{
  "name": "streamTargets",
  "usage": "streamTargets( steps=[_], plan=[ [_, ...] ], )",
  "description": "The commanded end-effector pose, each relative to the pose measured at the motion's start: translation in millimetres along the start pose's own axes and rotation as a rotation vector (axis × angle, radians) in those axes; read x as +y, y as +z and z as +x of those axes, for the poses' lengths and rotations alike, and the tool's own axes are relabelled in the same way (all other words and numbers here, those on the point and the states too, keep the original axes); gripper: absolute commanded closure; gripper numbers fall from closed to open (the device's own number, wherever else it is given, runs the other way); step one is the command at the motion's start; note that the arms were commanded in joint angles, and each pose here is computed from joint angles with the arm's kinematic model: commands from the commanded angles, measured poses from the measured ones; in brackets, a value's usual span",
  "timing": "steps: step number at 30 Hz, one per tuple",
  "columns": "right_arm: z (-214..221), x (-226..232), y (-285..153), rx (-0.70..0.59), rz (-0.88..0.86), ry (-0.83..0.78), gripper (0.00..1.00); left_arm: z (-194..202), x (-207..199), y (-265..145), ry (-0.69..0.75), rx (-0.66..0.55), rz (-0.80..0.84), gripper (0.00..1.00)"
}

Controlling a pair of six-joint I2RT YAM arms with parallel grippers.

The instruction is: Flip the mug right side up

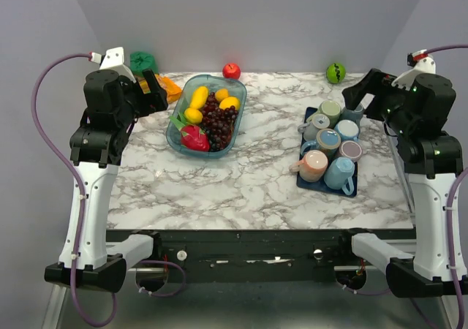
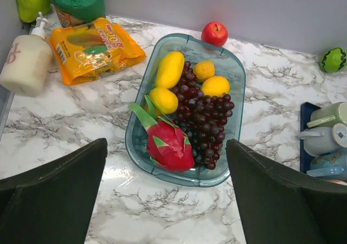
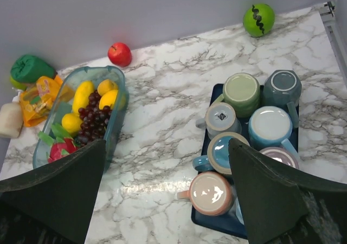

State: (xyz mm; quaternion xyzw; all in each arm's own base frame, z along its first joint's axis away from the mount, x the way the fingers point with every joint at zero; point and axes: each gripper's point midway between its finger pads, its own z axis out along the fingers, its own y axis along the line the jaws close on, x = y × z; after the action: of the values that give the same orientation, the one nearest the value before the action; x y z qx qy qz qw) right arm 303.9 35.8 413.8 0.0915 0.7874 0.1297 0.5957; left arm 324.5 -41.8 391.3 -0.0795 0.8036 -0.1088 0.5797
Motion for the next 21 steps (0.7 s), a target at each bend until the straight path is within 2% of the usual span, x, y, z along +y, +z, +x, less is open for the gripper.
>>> streamTargets(
  steps=[1, 5, 10, 14, 17, 18, 21],
  plan=[
    [34.3, -14.8, 2.7, 0.129, 0.058, 0.007, 0.0, 1.7, 1.3, 1.2, -0.043, 0.003, -0.008, 0.01],
    [73.8, -30.5, -0.7, 0.252, 0.117, 0.018, 0.0, 15.9, 7.4, 7.4, -0.088, 0.045, -0.046, 0.01],
    [124.6, -41.4, -11.7, 0.369, 0.12, 0.014, 0.0, 37.6, 24.1, 17.1, -0.296, 0.054, -0.169, 0.01],
    [170.5, -56.9, -21.0, 0.494, 0.157, 0.003, 0.0, 58.3, 34.5, 25.9, -0.303, 0.093, -0.21, 0.01],
    [193.4, -69.2, -30.9, 0.542, 0.204, 0.0, 0.0, 80.9, 25.0, 34.4, -0.21, 0.173, -0.106, 0.01],
    [197.5, -71.2, -34.4, 0.545, 0.21, -0.001, 0.0, 81.8, 20.9, 39.5, -0.215, 0.161, -0.076, 0.01],
    [219.2, -77.5, -41.4, 0.608, 0.236, 0.016, 0.0, 104.3, 8.0, 48.4, -0.26, 0.231, 0.008, 0.01]
  ],
)
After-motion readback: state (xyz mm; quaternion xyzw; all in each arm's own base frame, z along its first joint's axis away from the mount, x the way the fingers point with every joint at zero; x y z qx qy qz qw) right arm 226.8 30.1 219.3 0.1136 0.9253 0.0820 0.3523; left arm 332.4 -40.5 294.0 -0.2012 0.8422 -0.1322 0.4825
